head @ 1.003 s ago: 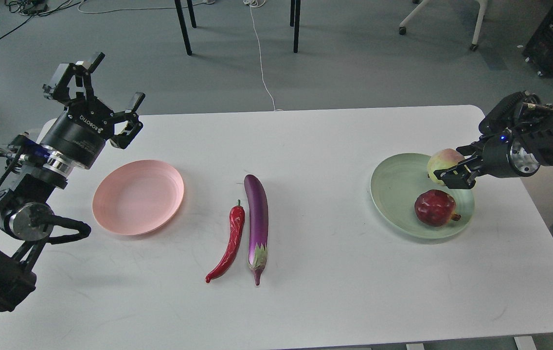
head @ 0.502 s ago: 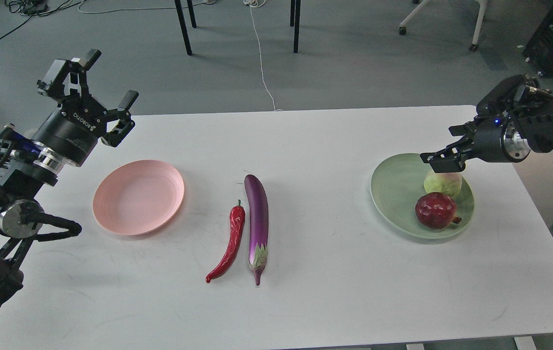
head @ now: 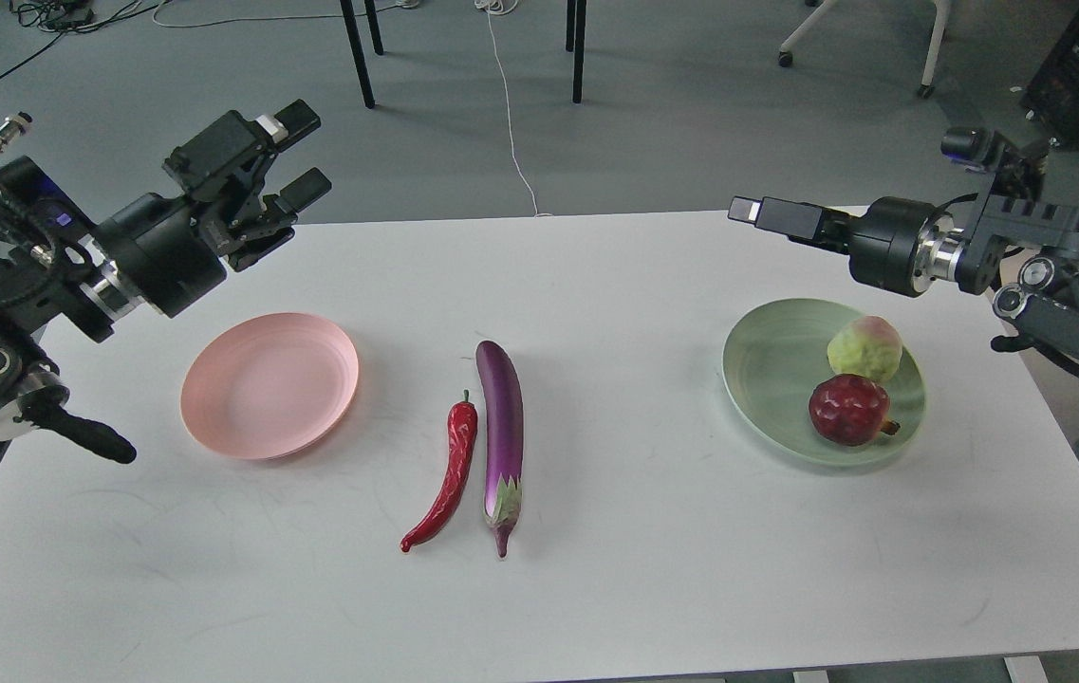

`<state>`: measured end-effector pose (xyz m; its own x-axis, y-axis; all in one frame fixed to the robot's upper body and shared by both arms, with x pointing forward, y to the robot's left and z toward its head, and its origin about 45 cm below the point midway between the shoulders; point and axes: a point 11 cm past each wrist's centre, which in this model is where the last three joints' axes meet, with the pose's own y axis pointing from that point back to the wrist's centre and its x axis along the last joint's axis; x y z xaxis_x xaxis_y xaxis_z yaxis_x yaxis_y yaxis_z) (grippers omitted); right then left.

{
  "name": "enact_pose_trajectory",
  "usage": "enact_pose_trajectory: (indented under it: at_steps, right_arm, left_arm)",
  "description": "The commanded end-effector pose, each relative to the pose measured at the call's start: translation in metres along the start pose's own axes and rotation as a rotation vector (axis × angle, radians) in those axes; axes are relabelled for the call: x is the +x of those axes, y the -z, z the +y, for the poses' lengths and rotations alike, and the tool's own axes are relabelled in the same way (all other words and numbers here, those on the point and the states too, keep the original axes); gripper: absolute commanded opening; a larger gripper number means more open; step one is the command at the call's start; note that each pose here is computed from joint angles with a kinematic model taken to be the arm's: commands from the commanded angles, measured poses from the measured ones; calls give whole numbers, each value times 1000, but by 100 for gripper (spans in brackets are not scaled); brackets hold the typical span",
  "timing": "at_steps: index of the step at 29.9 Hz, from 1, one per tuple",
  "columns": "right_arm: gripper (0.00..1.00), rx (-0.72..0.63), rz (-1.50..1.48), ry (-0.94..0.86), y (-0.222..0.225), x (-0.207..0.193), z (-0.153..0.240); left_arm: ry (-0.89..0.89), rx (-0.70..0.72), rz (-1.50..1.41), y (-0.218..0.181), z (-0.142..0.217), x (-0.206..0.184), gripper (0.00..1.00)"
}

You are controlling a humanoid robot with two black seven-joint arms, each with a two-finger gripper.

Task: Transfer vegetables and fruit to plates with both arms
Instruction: 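Lift the right gripper away and swing the left gripper forward, then lower the left gripper onto the purple eggplant and grasp it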

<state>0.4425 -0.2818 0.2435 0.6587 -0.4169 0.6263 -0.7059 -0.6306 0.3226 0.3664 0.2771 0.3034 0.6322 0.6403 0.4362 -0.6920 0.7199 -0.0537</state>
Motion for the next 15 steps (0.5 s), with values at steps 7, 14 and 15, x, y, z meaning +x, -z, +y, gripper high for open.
enact_pose_trajectory:
  at_steps: [7, 14, 15]
  right_arm:
    - [98, 131, -552, -205, -7, -23, -5]
    - [98, 189, -716, -287, -20, -22, 10]
    - [98, 192, -733, -301, -23, -22, 12]
  left_arm:
    - [389, 248, -596, 30, -23, -65, 100]
    - [540, 406, -782, 54, -55, -90, 100]
    - [559, 409, -783, 57, -63, -98, 100]
